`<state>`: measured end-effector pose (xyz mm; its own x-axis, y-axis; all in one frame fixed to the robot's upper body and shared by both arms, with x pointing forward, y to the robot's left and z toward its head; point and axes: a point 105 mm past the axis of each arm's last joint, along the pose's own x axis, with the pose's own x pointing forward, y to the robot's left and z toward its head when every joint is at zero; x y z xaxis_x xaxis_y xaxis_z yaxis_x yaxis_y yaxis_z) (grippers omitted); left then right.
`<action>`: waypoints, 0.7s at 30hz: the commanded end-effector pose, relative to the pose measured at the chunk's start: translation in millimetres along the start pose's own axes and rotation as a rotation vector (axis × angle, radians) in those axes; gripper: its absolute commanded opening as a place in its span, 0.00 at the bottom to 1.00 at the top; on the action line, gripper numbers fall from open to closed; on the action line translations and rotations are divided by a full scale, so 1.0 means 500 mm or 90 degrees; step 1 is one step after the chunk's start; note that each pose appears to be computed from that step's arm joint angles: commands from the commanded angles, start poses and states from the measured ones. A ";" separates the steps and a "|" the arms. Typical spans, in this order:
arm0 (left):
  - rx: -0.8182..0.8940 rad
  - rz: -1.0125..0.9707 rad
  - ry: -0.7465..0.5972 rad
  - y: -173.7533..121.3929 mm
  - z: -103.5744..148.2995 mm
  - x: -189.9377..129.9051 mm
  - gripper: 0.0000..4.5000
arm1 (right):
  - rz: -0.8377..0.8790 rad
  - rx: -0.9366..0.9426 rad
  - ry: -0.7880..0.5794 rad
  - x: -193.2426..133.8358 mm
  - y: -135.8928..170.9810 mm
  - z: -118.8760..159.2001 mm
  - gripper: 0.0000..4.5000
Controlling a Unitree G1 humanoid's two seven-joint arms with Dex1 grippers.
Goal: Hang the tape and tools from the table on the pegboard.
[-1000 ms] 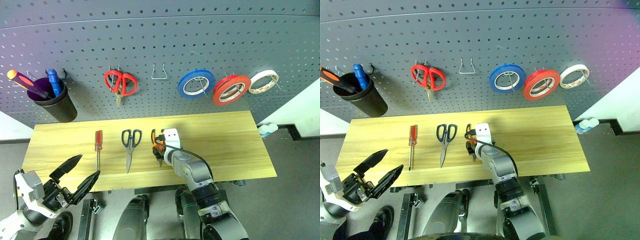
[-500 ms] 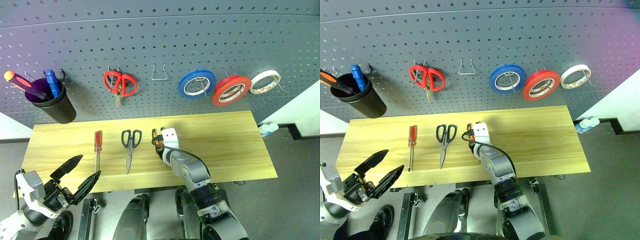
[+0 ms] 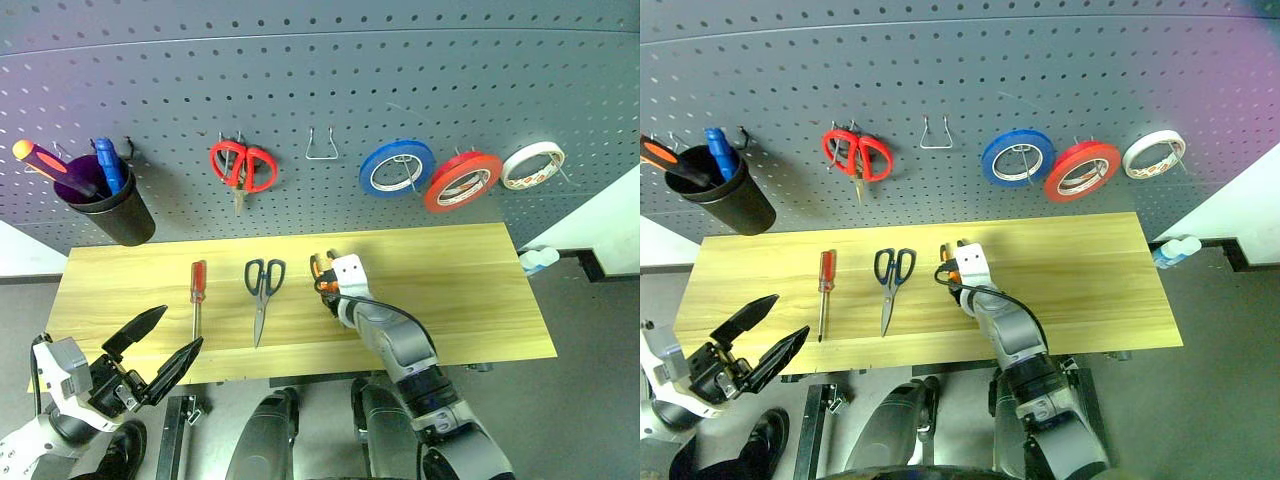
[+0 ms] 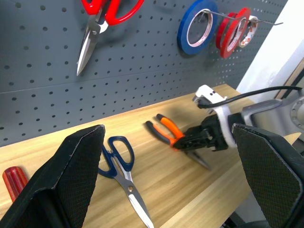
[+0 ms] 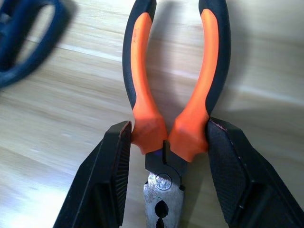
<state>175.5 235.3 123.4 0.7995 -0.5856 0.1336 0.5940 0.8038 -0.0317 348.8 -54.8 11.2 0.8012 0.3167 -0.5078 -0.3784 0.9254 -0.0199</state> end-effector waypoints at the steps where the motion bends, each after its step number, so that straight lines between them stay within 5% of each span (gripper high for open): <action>1: 0.006 -0.009 -0.001 -0.005 0.003 0.002 1.00 | -0.024 -0.038 0.019 -0.014 -0.058 -0.034 0.45; 10: 0.007 -0.014 -0.001 -0.002 0.003 0.008 1.00 | 0.013 -0.064 0.064 -0.043 -0.089 -0.094 0.45; 17: 0.005 -0.017 0.002 0.000 0.003 0.010 1.00 | 0.007 -0.102 0.055 -0.044 -0.074 -0.083 0.95; 21: 0.002 -0.018 0.001 0.000 0.002 0.012 1.00 | -0.021 -0.110 0.033 -0.034 -0.083 -0.055 0.95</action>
<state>182.2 231.1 123.9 0.7823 -0.6078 0.1364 0.6166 0.7867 -0.0310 337.2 -101.3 0.1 0.7856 0.3018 -0.5401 -0.4533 0.8749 -0.1705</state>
